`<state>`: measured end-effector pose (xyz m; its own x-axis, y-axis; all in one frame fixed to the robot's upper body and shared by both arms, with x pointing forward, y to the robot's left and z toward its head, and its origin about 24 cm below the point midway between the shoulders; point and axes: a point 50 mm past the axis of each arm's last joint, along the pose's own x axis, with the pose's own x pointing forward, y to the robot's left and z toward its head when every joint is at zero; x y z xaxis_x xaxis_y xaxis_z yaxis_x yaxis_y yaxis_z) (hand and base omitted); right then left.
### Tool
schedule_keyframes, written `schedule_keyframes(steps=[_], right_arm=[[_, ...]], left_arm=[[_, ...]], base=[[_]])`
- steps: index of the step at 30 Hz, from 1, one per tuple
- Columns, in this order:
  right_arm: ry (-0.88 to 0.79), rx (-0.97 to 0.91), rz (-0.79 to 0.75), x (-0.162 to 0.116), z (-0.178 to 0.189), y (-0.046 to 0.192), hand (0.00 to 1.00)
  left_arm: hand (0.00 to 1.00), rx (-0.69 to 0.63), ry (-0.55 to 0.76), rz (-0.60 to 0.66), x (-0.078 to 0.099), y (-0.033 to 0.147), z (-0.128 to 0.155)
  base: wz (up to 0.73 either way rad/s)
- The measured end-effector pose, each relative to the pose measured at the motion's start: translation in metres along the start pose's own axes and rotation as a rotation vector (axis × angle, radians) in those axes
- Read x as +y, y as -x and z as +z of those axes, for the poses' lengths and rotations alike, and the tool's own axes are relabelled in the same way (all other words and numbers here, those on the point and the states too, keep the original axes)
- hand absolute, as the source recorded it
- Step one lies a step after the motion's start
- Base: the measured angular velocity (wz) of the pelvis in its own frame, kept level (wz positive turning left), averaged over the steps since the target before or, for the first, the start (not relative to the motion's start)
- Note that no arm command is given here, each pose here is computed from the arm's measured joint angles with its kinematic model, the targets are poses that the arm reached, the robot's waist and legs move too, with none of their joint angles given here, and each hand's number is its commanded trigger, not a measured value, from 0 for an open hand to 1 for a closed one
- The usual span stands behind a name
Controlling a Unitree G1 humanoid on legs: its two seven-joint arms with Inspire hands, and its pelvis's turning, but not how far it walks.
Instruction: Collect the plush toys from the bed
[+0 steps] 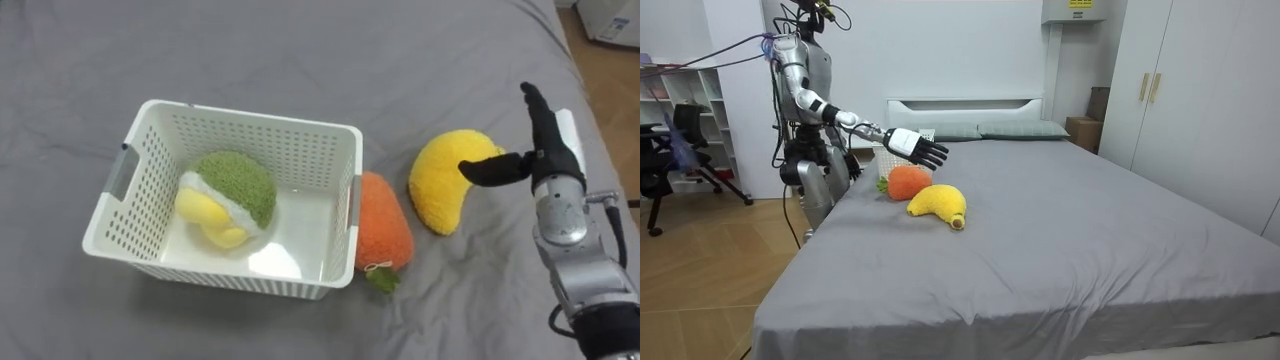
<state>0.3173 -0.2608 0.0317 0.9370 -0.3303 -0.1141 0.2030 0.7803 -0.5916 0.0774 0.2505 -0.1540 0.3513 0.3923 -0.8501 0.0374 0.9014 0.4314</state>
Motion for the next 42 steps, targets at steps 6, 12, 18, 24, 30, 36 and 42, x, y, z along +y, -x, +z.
schedule_keyframes(steps=[6,12,18,24,30,36,42], right_arm=[[0.064,0.082,0.042,0.009,-0.014,-0.005,0.00],[0.108,0.088,0.085,0.012,-0.015,-0.008,0.00],[0.217,0.067,0.139,0.013,-0.013,-0.010,0.00],[0.324,0.079,0.163,0.013,-0.019,-0.011,0.00],[0.373,0.072,0.166,0.012,-0.019,-0.011,0.00],[0.428,0.065,0.168,0.011,-0.019,-0.012,0.00],[0.437,0.077,0.172,0.010,-0.022,-0.011,0.00]], left_arm=[[0.00,-0.040,-0.040,-0.018,0.002,-0.005,0.019],[0.00,-0.048,-0.062,-0.038,0.002,-0.007,0.027],[0.00,-0.064,-0.079,-0.044,0.001,-0.007,0.032],[0.00,-0.076,-0.099,-0.046,0.001,-0.008,0.037],[0.00,-0.085,-0.099,-0.046,0.001,-0.008,0.041],[0.00,-0.086,-0.099,-0.053,0.001,-0.008,0.041],[0.00,-0.086,-0.101,-0.055,0.001,-0.008,0.041]], base=[[0.01],[0.02],[0.04],[0.01],[0.01],[0.01],[0.00]])
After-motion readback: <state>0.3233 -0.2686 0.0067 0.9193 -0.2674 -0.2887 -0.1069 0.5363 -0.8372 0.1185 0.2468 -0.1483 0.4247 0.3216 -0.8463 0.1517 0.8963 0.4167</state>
